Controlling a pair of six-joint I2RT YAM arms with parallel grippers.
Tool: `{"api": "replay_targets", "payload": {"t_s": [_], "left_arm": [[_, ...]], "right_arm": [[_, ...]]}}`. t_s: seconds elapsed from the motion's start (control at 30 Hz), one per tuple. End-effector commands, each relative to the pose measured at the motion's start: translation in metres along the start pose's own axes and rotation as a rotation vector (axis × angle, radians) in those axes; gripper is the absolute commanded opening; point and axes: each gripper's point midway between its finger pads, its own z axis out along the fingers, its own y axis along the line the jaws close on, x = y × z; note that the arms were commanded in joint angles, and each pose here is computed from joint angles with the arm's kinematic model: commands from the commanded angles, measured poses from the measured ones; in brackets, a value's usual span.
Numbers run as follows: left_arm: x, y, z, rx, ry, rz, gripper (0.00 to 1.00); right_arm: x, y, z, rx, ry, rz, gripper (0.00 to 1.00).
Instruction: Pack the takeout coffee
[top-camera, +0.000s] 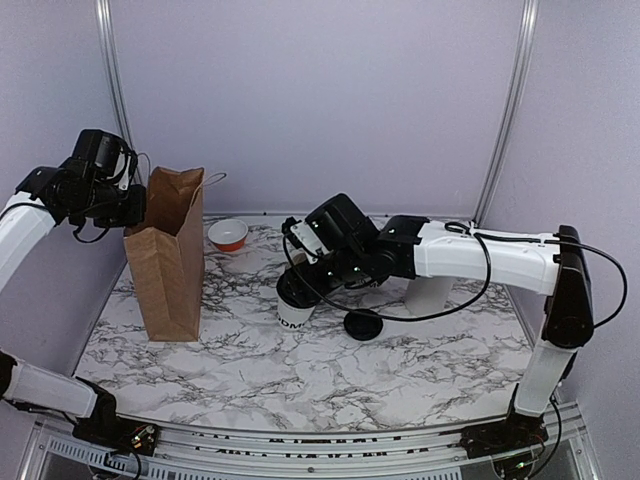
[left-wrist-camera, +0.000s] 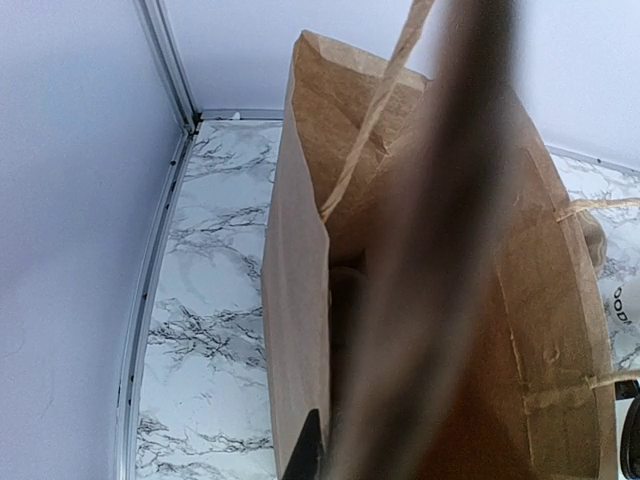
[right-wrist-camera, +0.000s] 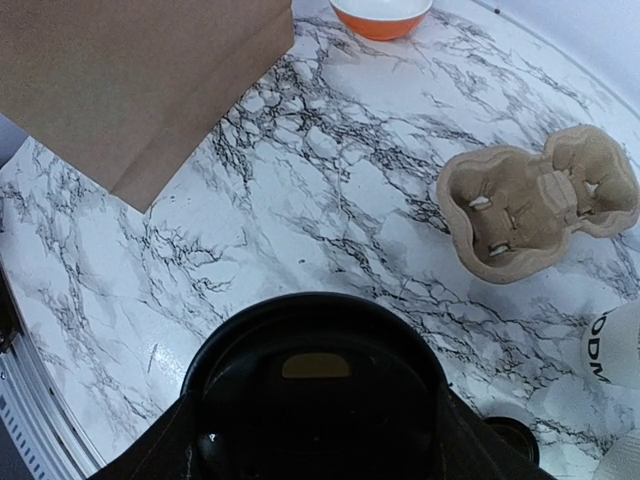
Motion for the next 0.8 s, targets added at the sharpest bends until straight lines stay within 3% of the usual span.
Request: {"api": "replay_targets", "payload": {"t_s": [0.0, 0.77], "left_arm": [[-0.007, -0.015, -0.015, 0.056, -0.031, 0.039, 0.00], [0.001, -0.062, -0.033, 0.149, -0.061, 0.140, 0.00]], "right_arm": [[-0.015, -0.003, -0.020, 0.006, -0.047, 0.025, 0.62], [-0.037, -0.017, -0.086, 0.070, -0.137, 0.053, 0.62]]}}
